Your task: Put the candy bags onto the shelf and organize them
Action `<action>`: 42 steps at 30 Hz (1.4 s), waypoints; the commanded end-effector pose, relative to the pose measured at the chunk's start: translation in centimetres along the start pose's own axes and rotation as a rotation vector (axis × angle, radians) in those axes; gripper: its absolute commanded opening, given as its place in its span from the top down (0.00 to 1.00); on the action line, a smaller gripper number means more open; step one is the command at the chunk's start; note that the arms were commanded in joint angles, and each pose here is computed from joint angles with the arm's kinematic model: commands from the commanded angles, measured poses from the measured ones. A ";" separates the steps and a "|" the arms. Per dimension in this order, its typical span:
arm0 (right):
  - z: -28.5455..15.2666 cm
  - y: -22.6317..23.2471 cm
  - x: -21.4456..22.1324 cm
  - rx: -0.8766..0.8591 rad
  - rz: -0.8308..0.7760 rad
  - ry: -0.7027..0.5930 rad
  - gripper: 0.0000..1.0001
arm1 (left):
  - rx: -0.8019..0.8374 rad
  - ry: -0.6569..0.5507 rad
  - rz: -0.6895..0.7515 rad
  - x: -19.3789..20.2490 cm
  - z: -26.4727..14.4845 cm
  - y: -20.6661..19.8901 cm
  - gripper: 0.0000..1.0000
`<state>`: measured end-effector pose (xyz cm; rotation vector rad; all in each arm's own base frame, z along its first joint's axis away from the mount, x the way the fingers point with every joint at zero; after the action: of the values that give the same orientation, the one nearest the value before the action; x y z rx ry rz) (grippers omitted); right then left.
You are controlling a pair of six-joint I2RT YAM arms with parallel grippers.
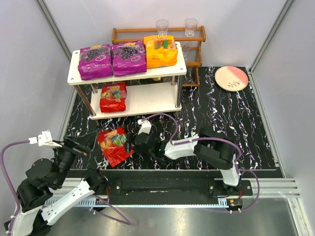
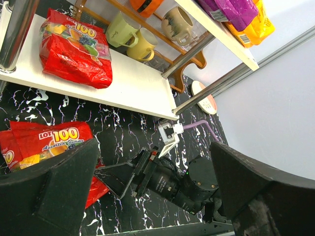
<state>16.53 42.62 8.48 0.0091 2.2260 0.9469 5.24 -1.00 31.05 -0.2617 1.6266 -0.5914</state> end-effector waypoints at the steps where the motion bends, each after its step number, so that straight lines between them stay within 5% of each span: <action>1: -0.3 -0.1 -1.0 0.011 -0.013 -0.056 0.09 | -0.001 -0.019 -0.013 -0.7 -0.1 -0.2 0.01; 15: 1.3 3.1 2.2 -0.306 0.117 0.165 0.05 | -0.001 -0.025 -0.022 -0.8 -0.4 0.0 0.01; 18: 1.4 2.9 2.6 -0.309 0.116 0.186 0.22 | 0.002 -0.026 -0.023 -0.8 -0.4 0.0 0.01; 19: 1.3 3.1 2.2 -0.316 0.114 0.177 0.40 | 0.001 -0.027 -0.023 -0.8 -0.5 0.0 0.01; 21: 0.9 2.6 2.0 -0.299 0.089 0.149 0.50 | -0.001 -0.025 -0.023 -0.7 -0.5 0.1 0.01; 22: 0.6 2.6 1.7 -0.294 0.072 0.135 0.61 | 0.001 -0.028 -0.026 -0.8 -0.5 0.1 0.01; 23: 0.0 2.9 0.9 -0.300 0.060 0.112 0.82 | 0.000 -0.029 -0.027 -0.8 -0.6 0.2 0.01; 25: -1.0 3.2 -0.8 -0.281 0.028 0.048 0.98 | -0.001 -0.027 -0.027 -0.7 -0.5 0.2 0.01; 36: -4.5 0.4 -9.2 -0.316 0.007 -0.100 1.00 | 0.000 -0.026 -0.019 -0.8 -0.6 0.1 0.01; 42: -6.9 2.7 -13.3 -0.390 -0.112 -0.186 1.00 | -0.005 -0.027 -0.019 -0.8 -0.5 0.1 0.01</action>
<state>21.22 35.98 13.76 -0.0743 2.0891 1.1230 5.16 -0.95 30.67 -0.2627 1.6458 -0.5834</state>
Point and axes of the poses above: each gripper's point midway between its finger pads, its own z axis out along the fingers, its own y axis along the line the jaws close on, x = y × z, the point moved 8 cm from there along -z, back along the fingers, and after that the axes turned 11 degrees about z, right-handed, at the moved point
